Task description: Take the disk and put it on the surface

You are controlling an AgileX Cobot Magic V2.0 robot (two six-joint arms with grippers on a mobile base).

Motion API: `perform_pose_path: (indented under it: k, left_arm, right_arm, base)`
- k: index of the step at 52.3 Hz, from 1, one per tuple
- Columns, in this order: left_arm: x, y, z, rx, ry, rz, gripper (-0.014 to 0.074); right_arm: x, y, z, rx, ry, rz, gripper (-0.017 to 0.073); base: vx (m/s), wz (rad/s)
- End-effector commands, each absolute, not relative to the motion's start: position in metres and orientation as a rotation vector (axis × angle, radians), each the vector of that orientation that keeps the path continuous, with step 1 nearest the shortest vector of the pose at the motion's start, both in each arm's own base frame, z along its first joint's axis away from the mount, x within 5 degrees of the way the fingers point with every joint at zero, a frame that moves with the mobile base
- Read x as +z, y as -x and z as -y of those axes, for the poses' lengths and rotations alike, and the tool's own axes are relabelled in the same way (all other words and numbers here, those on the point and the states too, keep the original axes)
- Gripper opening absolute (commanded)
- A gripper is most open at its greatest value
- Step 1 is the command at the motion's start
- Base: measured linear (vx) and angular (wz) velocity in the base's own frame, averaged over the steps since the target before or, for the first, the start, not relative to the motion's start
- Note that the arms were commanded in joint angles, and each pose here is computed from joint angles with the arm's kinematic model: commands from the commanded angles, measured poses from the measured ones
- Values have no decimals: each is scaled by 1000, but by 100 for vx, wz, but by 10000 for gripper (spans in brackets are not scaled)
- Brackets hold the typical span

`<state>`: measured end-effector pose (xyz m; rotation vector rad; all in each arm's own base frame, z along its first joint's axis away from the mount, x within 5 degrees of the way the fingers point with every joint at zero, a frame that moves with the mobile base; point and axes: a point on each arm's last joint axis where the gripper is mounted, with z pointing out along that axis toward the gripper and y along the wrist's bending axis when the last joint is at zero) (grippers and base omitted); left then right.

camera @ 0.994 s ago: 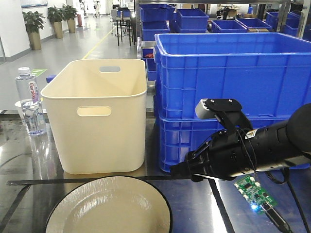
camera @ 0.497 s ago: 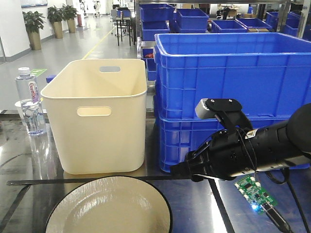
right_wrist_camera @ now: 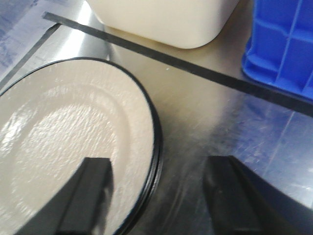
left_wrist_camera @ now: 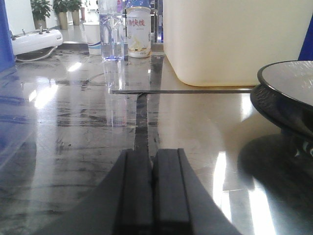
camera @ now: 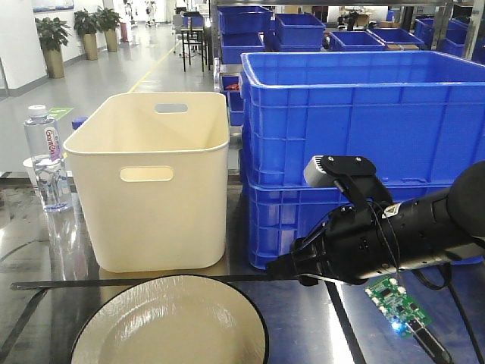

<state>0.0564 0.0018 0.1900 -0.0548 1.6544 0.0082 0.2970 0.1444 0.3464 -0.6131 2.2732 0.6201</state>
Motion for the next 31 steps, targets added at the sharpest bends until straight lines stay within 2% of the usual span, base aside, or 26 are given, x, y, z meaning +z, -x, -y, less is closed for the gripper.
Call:
perform_pose_path:
  k: [1, 12, 24, 31]
  left_arm:
    - [204, -55, -2, 7, 62, -1543, -9]
    - [204, -55, -2, 7, 62, -1543, -8]
    - [204, -55, -2, 7, 62, -1543, -8]
    - [204, -55, -2, 7, 62, -1543, -8]
  right_arm:
    - [377, -288, -142, 659, 562, -2155, 365]
    - [381, -262, -132, 651, 545, -2120, 198]
    - [356, -197, -92, 538, 324, -1937, -5]
    - [341, -160, -69, 418, 302, -1808, -13]
  base:
    - [0, 0]
    - [0, 0]
    - [0, 0]
    - [0, 0]
